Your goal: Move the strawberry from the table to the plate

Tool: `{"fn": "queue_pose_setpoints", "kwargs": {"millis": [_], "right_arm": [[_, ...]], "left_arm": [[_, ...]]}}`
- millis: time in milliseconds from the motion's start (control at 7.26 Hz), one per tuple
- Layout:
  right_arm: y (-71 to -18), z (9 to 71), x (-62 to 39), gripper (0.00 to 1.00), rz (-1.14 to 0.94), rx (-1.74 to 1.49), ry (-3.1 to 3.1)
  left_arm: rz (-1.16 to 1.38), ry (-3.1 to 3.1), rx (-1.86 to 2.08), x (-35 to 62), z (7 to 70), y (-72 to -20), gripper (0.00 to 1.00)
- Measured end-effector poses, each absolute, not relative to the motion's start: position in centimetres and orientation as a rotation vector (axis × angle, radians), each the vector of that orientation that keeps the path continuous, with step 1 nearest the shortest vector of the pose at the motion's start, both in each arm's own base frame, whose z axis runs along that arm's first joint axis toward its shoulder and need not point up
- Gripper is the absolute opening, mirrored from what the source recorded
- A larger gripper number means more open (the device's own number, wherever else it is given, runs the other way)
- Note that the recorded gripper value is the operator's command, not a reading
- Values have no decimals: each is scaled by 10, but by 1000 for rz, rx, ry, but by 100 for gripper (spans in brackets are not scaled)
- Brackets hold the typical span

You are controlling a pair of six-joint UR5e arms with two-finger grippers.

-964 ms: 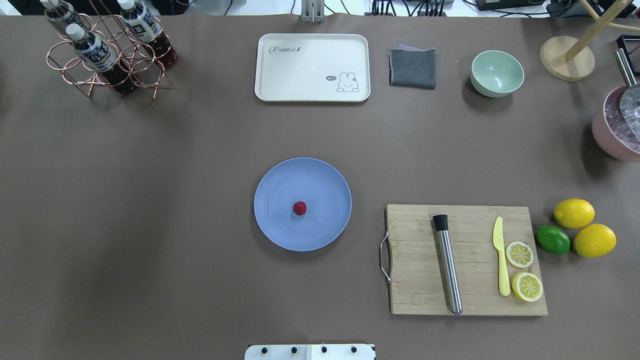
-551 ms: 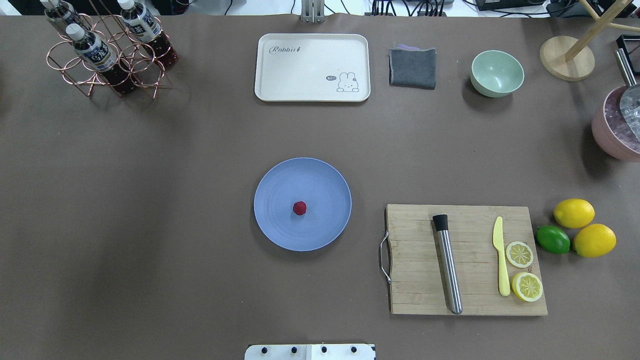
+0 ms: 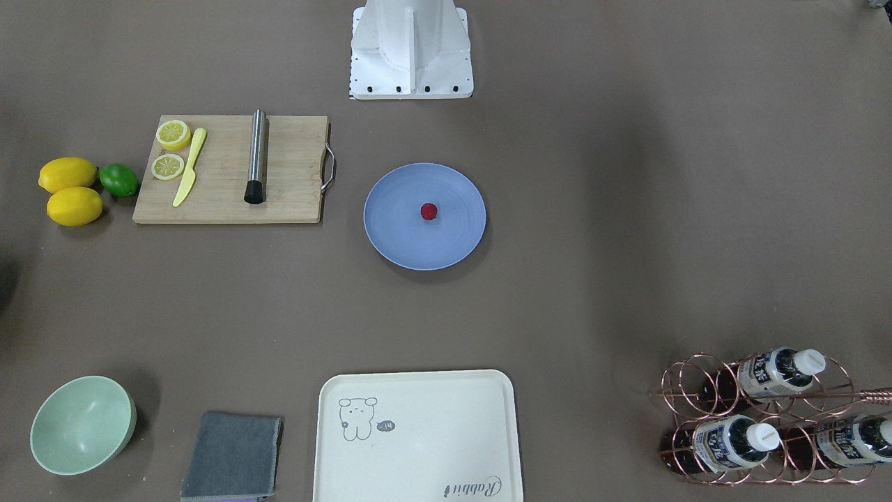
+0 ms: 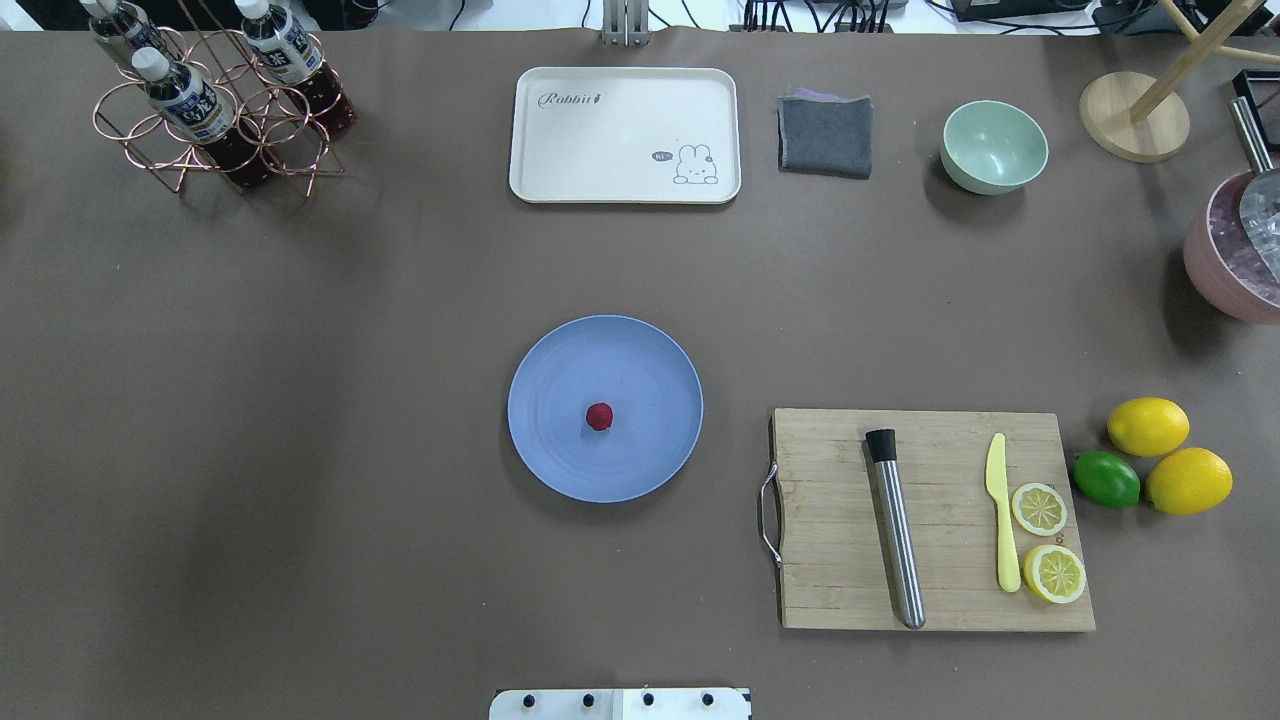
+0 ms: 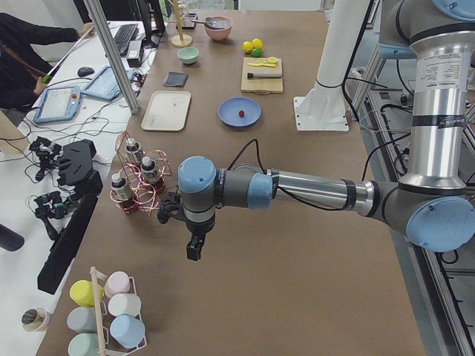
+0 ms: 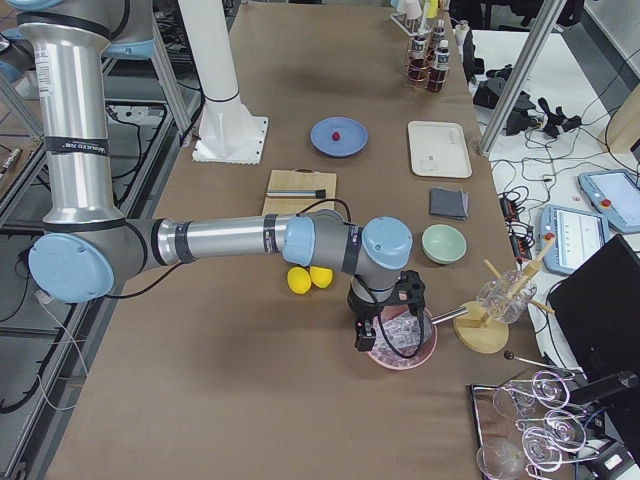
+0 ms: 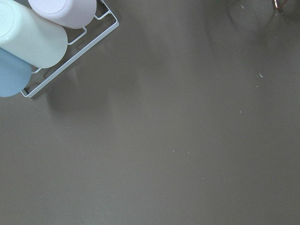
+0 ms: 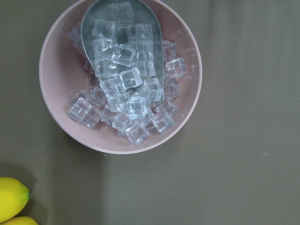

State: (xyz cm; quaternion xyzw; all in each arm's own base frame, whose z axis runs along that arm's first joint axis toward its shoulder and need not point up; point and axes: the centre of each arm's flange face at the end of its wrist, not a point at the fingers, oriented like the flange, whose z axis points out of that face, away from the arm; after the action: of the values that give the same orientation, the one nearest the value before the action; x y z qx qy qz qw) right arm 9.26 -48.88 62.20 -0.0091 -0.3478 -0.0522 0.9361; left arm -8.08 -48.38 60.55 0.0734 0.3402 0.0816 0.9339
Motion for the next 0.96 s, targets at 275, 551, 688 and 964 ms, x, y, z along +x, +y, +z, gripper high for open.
{"fn": "queue_pose_setpoints", "kwargs": {"millis": [275,551,688,964], "right_arm": [[-489,621,93,100,-103,-17,-711],[-491,618,94,100,-103,-11,-710],[-493,616,94,100,-104,-9,-710],[-495,613,94,100,-107,-1,-709]], "left_arm": [[168,696,150,-81,606,-484,98],[171,696,152,-80,605,-485,98],[172,696,154,-80,604,-486,98],[172,695,156,-80,602,-488,98]]}}
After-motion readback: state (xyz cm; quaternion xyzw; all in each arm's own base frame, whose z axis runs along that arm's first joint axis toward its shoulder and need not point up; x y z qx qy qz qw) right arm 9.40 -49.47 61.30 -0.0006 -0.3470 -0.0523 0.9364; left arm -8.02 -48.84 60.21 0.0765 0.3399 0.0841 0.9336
